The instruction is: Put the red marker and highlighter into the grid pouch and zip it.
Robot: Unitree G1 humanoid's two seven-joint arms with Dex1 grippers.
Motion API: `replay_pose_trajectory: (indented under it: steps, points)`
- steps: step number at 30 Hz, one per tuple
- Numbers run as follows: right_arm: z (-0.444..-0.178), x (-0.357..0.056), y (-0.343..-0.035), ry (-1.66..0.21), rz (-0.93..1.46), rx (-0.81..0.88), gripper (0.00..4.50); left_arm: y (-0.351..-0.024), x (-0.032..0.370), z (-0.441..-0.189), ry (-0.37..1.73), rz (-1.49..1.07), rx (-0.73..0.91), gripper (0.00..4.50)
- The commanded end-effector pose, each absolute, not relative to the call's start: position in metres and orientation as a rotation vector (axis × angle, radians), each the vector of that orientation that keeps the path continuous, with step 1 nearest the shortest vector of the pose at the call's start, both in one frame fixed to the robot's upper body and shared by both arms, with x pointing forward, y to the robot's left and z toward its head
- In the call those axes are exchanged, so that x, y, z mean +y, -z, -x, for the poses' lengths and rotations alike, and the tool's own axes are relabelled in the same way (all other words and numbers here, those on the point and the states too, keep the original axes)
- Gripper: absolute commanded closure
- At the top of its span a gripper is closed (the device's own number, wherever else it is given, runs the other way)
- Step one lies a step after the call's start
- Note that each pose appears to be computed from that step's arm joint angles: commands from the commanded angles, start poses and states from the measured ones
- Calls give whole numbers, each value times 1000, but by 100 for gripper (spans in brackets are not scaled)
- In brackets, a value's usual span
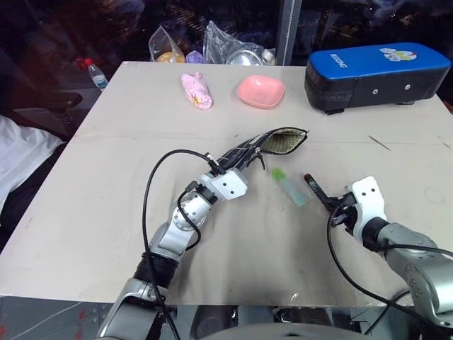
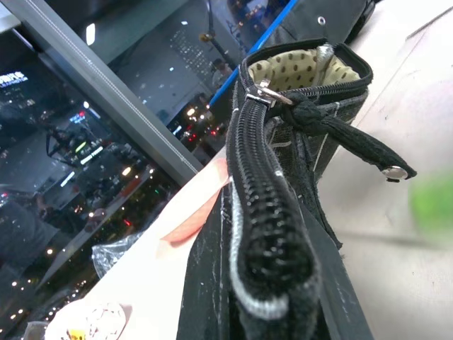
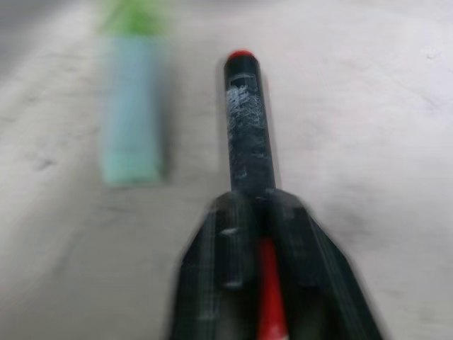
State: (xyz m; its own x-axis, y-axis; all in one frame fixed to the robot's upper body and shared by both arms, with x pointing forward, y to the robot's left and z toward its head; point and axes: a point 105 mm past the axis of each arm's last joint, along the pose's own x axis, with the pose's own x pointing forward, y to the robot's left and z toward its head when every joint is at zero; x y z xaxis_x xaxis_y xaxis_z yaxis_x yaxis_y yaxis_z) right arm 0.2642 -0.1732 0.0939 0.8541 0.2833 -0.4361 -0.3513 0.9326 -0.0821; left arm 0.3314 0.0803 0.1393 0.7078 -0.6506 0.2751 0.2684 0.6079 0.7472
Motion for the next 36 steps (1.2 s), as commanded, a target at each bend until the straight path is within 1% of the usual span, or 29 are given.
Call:
replay_pose_trajectory:
  steps: [1, 6, 9, 10, 11, 12, 13, 15, 16, 19, 22, 25, 28, 31, 32, 33, 34, 36]
  points:
    - [-267, -199, -86, -205, 180, 506, 448, -152, 76, -329, 560, -722, -629, 450]
    - [-276, -202, -96, -192, 192, 472, 448, -152, 75, -330, 563, -719, -630, 450]
    - [-277, -189, -105, -251, 173, 428, 448, -152, 75, -330, 558, -718, -630, 450]
    - [-278, -186, -108, -262, 170, 411, 399, -152, 75, -330, 557, -718, -629, 450]
    - [-279, -185, -112, -263, 167, 392, 379, -152, 75, -329, 557, -717, -629, 450]
    - [-281, -184, -117, -262, 162, 361, 323, -151, 75, -329, 557, -716, -628, 450]
    - [-283, -183, -123, -262, 156, 332, 284, -151, 75, -328, 557, -716, -628, 450]
    - [-285, -175, -133, -296, 113, 277, 180, -150, 75, -328, 559, -715, -627, 450]
    - [-283, -170, -135, -336, 98, 272, 150, -150, 75, -327, 560, -714, -626, 450]
    - [-270, -156, -130, -466, 119, 309, 150, -150, 75, -327, 563, -714, -624, 450]
    - [-259, -151, -119, -530, 130, 376, 150, -150, 75, -327, 565, -715, -624, 450]
    - [-252, -151, -107, -549, 152, 431, 150, -150, 75, -327, 565, -716, -625, 450]
    - [-244, -157, -85, -539, 194, 527, 150, -150, 75, -327, 562, -717, -625, 450]
    - [-242, -157, -75, -543, 209, 540, 150, -151, 75, -327, 562, -717, -625, 450]
    - [-244, -156, -76, -543, 210, 532, 202, -151, 75, -327, 563, -718, -625, 450]
    - [-245, -156, -77, -542, 209, 526, 237, -151, 75, -327, 563, -718, -625, 450]
    - [-246, -156, -77, -540, 212, 520, 283, -150, 75, -327, 563, -718, -625, 450]
    - [-248, -157, -78, -531, 219, 513, 386, -150, 75, -327, 563, -718, -625, 450]
